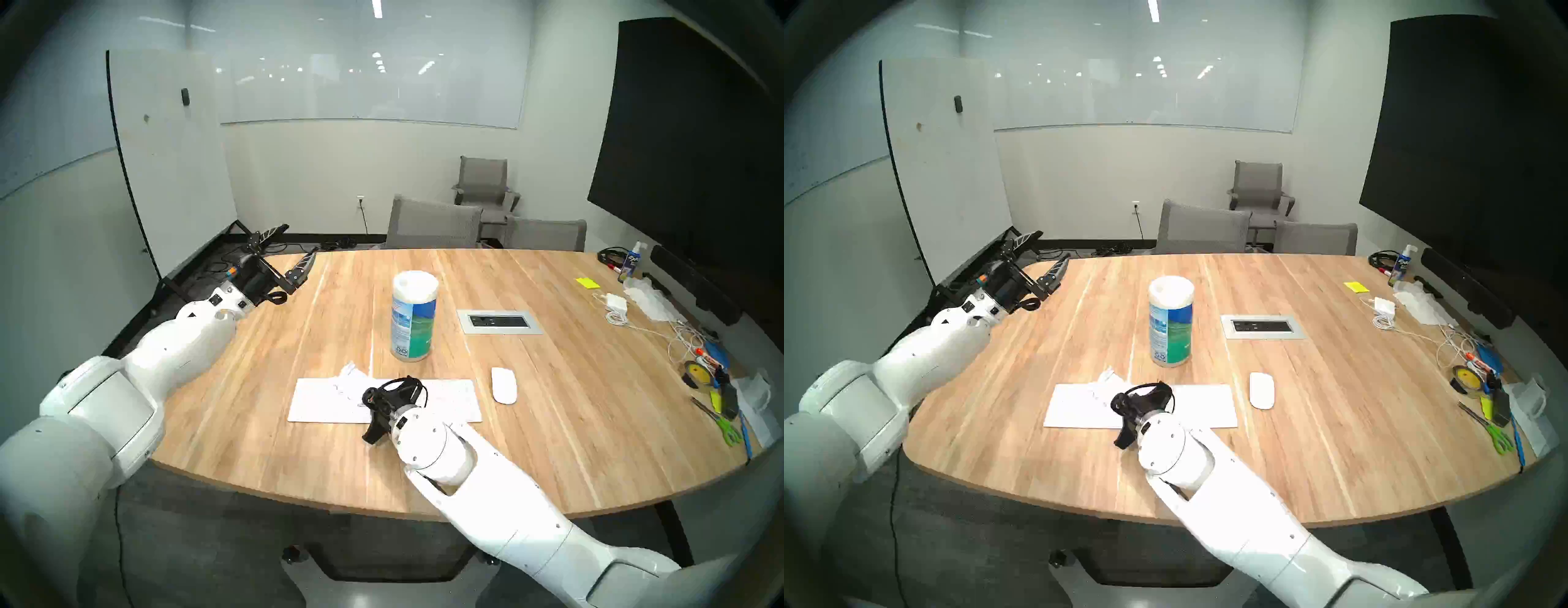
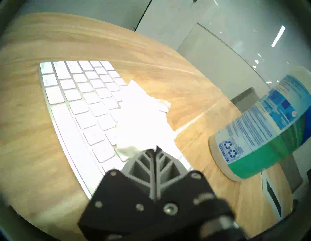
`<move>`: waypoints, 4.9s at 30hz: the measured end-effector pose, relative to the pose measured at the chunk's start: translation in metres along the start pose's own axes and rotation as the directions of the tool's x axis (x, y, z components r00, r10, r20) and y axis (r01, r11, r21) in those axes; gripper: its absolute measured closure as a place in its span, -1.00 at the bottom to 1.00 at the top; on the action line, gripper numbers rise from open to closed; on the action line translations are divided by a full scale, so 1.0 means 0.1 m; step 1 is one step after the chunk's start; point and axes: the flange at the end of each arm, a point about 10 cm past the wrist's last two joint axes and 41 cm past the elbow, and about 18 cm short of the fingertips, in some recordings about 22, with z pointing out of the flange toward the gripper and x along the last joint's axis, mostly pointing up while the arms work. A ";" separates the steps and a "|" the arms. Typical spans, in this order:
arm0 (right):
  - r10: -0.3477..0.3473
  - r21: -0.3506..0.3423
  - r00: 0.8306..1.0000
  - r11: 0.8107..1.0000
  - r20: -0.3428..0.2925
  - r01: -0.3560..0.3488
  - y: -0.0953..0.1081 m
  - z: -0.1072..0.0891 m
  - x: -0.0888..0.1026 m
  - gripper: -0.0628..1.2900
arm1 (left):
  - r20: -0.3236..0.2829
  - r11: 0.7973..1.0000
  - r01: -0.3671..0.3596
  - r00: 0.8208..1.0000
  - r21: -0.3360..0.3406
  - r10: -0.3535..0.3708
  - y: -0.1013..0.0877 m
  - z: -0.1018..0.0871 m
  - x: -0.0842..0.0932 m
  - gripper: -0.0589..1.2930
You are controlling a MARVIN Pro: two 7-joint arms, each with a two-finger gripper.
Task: Wipe the keyboards and mice with a disinfecting wipe, then set the wipe down
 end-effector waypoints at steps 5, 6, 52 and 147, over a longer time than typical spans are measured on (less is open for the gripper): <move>0.011 -0.015 1.000 1.000 0.016 -0.010 0.08 -0.09 -0.16 0.95 | 0.000 1.000 0.000 1.000 0.000 0.000 0.00 0.00 0.00 -0.96; 0.013 -0.018 1.000 1.000 0.020 -0.013 0.10 -0.12 -0.20 0.94 | 0.000 1.000 0.000 1.000 0.000 0.000 0.00 0.00 0.00 -0.96; 0.164 -0.171 0.986 0.973 0.032 -0.157 0.65 -1.00 -1.24 0.95 | -0.001 1.000 -0.001 1.000 0.000 0.001 0.00 0.00 0.00 -0.96; 0.425 -0.324 0.903 0.865 0.063 -0.384 1.76 -1.33 -1.37 0.94 | -0.002 1.000 -0.001 1.000 0.001 0.001 0.00 0.00 0.00 -0.96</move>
